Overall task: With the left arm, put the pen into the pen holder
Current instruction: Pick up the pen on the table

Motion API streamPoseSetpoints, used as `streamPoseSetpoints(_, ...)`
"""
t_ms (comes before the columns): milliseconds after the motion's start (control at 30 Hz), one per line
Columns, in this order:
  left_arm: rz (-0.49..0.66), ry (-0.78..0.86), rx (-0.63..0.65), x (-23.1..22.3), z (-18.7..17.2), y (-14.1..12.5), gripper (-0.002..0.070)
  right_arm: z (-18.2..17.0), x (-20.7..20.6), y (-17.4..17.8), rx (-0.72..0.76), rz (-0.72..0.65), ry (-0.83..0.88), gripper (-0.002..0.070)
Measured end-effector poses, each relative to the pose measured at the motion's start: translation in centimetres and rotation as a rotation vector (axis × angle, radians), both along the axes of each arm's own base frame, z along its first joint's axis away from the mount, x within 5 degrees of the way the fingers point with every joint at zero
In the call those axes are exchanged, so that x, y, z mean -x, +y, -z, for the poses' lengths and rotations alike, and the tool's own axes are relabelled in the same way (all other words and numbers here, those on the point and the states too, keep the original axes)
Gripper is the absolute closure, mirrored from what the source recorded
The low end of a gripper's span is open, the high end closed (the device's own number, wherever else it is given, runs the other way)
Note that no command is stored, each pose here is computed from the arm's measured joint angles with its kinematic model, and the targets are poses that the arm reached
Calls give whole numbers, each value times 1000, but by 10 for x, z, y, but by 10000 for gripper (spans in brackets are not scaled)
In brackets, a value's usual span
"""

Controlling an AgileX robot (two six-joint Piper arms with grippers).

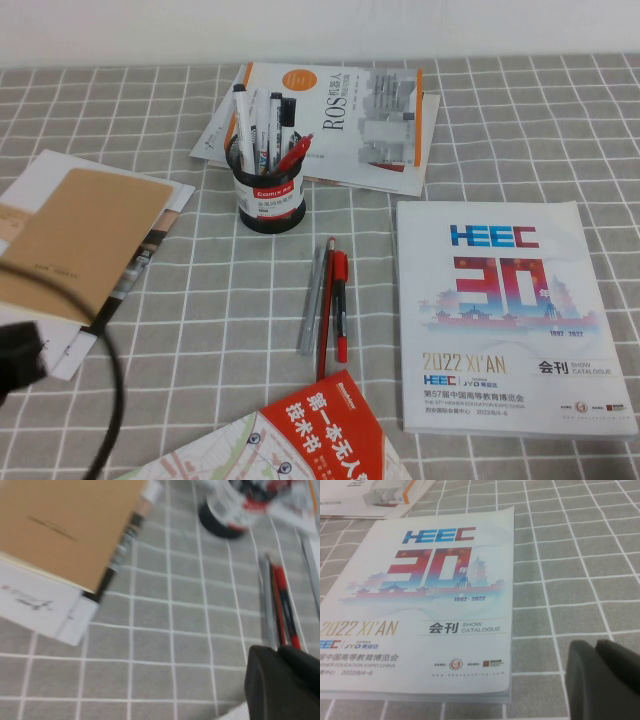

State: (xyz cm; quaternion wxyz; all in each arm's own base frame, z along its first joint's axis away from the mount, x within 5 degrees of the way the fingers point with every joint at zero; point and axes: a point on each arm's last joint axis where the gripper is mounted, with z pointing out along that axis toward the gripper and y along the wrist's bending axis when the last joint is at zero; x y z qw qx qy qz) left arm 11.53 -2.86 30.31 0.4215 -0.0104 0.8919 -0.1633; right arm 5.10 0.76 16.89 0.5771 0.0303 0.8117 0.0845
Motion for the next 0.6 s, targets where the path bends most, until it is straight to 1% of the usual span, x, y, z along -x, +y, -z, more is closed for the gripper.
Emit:
streamPoseSetpoints(167,123,119,-26,-46,-1,-11,675,0,0,0,0,0,0,689)
streamPoseSetpoints(267,207,179,-51,-73,3,-25,675,0,0,0,0,0,0,689)
streamPoseSetpoints(433,359,274,-89,-110,14,-67,675,0,0,0,0,0,0,689)
streamPoseSetpoints(600,437,360,-142,-143,28,-111,675,0,0,0,0,0,0,689)
